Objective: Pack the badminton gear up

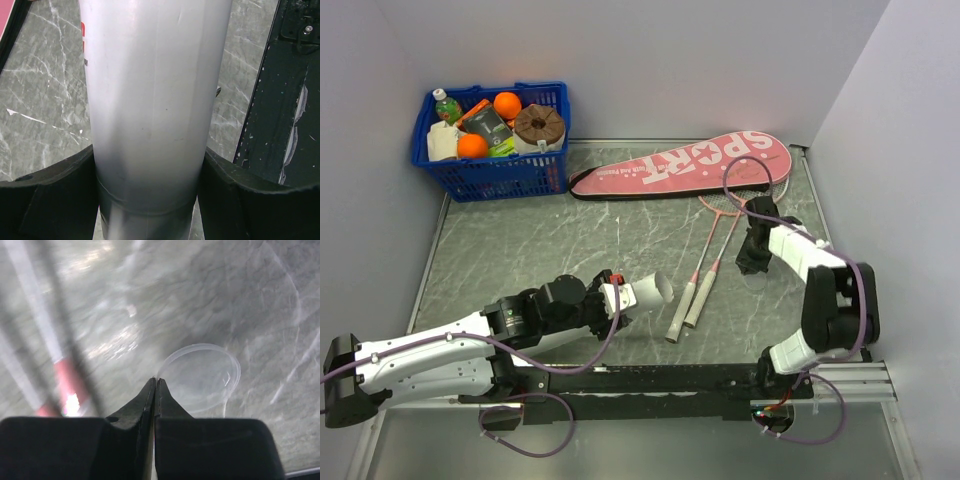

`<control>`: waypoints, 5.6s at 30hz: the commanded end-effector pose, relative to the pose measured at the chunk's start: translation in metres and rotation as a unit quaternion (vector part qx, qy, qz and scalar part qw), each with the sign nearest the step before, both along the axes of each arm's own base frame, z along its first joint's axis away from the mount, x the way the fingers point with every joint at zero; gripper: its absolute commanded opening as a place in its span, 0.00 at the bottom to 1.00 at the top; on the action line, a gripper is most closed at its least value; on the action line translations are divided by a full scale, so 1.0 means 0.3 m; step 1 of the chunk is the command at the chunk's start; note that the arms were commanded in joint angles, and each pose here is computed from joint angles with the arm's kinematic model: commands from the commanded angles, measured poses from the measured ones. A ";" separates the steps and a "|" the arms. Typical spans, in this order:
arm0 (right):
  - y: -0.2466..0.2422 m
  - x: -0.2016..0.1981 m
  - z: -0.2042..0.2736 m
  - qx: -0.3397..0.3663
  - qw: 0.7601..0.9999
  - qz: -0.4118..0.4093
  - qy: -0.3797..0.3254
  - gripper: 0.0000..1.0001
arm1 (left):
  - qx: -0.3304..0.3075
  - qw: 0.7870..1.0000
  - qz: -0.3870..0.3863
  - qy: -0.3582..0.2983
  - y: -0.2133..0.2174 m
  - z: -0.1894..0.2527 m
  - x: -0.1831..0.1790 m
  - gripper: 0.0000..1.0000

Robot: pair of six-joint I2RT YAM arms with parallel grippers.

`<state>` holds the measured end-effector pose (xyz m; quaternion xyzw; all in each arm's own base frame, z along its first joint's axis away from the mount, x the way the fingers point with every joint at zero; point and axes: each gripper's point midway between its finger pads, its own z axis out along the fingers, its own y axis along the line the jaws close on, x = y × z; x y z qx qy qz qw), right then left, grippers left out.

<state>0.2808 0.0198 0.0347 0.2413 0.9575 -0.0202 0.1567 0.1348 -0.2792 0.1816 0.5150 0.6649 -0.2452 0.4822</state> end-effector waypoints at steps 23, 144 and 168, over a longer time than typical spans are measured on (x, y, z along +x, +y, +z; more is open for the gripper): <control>0.601 -0.562 0.938 0.370 0.746 0.462 -0.307 0.01 | -0.036 0.995 -0.087 0.018 -0.105 0.072 -0.141 0.01; 0.880 -0.681 0.699 0.397 0.733 0.498 -0.237 0.08 | -0.096 0.992 0.080 -0.031 0.031 0.189 0.020 0.01; 0.619 -0.472 0.582 0.238 0.841 0.410 -0.262 0.05 | 0.178 0.862 0.470 -0.070 0.742 -0.006 0.681 0.04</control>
